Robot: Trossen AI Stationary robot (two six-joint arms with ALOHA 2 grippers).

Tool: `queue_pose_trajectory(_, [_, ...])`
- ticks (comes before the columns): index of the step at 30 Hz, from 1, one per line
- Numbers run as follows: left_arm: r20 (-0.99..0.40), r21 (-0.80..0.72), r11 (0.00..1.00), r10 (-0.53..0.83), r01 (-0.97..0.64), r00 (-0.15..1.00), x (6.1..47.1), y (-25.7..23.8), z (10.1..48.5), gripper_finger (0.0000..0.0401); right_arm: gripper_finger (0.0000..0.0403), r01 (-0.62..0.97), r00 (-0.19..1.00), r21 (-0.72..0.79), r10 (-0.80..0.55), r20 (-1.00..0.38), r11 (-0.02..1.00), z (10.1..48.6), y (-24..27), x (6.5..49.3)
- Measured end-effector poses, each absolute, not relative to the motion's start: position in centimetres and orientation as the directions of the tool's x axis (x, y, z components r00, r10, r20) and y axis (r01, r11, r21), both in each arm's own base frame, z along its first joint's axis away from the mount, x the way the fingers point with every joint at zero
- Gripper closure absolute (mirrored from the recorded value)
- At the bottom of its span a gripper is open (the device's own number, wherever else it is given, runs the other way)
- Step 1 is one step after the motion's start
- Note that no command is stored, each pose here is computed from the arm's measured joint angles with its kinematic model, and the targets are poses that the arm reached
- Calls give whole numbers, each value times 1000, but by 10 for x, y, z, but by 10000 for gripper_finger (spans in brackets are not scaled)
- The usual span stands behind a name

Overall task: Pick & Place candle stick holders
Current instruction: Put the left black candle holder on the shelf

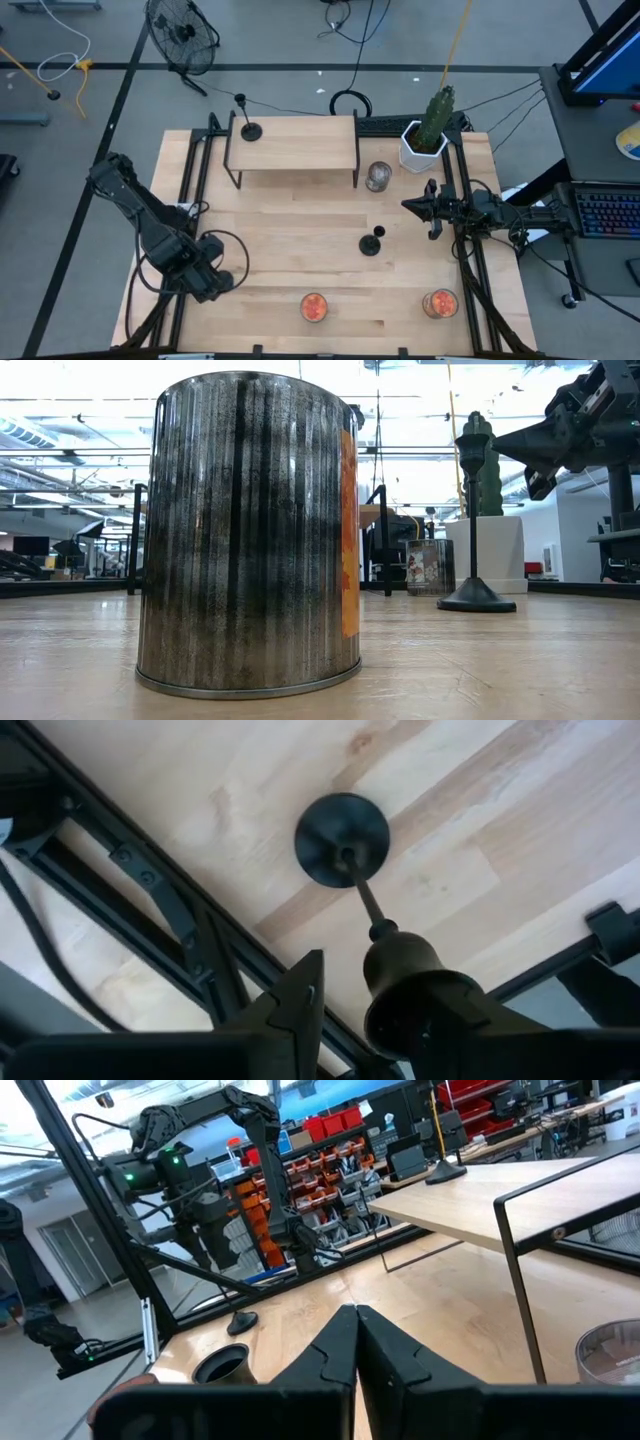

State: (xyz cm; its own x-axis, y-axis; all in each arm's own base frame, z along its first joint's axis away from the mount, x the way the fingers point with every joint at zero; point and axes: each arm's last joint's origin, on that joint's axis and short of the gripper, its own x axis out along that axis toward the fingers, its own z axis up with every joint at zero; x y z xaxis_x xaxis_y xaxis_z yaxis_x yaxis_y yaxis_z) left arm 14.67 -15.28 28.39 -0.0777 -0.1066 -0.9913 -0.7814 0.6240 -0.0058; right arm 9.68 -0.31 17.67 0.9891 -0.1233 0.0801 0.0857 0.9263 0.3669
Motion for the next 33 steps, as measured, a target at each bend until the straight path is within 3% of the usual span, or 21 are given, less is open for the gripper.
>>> queue_pose_trajectory(8, [-992, -16, 627, -108, -779, -67, 147, -153, 285, 385, 403, 86, 989, 367, -123, 80, 926, 177, -3, 97])
queue_pose_trajectory(23, [-989, -62, 615, -144, -786, -35, 144, -146, 296, 387, 403, 86, 989, 367, -123, 80, 926, 177, -3, 97])
queue_pose_trajectory(33, [-964, -266, 541, -133, -798, 231, 155, -121, 341, 387, 403, 87, 989, 357, -124, 80, 930, 177, -3, 97])
